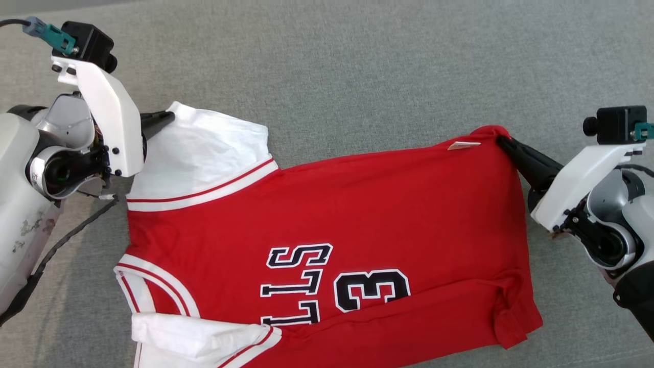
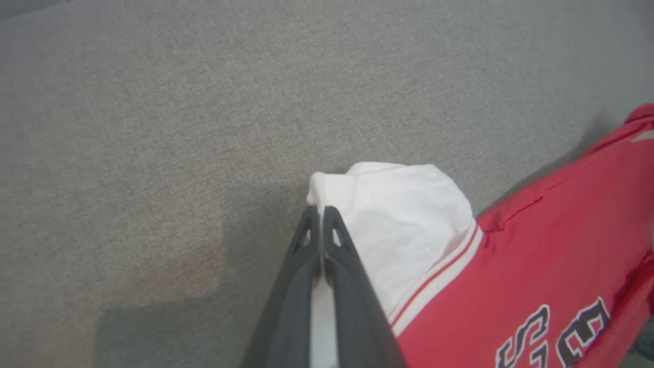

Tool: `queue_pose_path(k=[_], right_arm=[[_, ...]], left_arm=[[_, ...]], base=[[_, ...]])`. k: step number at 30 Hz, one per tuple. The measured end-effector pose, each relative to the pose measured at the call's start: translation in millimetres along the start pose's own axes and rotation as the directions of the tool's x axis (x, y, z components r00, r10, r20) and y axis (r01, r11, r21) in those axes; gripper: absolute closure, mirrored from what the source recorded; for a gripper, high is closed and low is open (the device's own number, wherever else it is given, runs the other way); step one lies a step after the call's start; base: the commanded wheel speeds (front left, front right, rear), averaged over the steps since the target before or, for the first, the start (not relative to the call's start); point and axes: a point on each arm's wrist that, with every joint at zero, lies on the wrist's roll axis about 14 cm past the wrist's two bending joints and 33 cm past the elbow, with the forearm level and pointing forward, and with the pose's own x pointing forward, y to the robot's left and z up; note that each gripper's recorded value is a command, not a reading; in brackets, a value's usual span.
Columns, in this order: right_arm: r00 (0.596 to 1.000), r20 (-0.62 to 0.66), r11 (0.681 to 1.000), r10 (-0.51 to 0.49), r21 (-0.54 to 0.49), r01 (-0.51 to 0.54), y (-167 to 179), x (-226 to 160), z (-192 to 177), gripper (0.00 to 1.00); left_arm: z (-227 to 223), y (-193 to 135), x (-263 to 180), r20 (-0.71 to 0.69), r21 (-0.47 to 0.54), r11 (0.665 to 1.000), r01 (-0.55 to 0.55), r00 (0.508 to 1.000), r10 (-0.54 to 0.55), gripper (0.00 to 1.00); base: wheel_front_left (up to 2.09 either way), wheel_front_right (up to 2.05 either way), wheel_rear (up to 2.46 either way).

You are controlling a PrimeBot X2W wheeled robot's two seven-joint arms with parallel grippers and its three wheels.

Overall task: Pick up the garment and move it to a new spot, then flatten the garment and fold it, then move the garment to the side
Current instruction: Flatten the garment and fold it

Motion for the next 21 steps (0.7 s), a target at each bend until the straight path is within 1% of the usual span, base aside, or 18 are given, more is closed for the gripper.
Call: queue_pose_path(k=[2, 5, 9, 10, 13, 16, 21], right_arm=[[1.000, 0.002, 1.000, 0.001, 0.002, -0.001, 1, -3, -1, 1.00], [1.000, 0.013, 1.000, 0.006, 0.011, -0.006, 4, -14, 0, 1.00], [1.000, 0.009, 1.000, 0.006, 0.010, -0.007, 5, -26, -3, 1.00], [1.000, 0.009, 1.000, 0.006, 0.010, -0.007, 5, -26, -3, 1.00], [1.000, 0.013, 1.000, 0.014, 0.009, -0.014, 9, -35, -1, 1.00], [1.000, -0.009, 1.000, 0.025, -0.004, -0.025, 13, -42, -3, 1.00], [0.994, -0.093, 0.998, 0.059, 0.013, -0.058, 24, -53, -15, 1.00]], left_arm=[[-1, -2, -4, 0.003, -0.003, 1.000, 0.004, 1.000, -0.004, 1.00], [-13, -9, -22, -0.025, -0.025, 0.999, 0.026, 0.999, -0.027, 1.00], [-21, -19, -47, -0.030, -0.053, 0.997, 0.063, 0.997, -0.065, 1.00], [-21, -19, -47, -0.030, -0.053, 0.997, 0.063, 0.997, -0.065, 1.00], [-28, -26, -67, -0.035, -0.056, 0.995, 0.084, 0.996, -0.086, 1.00], [-37, -34, -87, -0.046, -0.055, 0.993, 0.104, 0.993, -0.107, 1.00], [-61, -53, -113, -0.107, -0.068, 0.988, 0.140, 0.983, -0.146, 1.00]], base=[[0.00, 0.00, 0.00], [0.00, 0.00, 0.00], [0.00, 0.00, 0.00], [0.00, 0.00, 0.00], [0.00, 0.00, 0.00], [0.00, 0.00, 0.00], [0.00, 0.00, 0.00]])
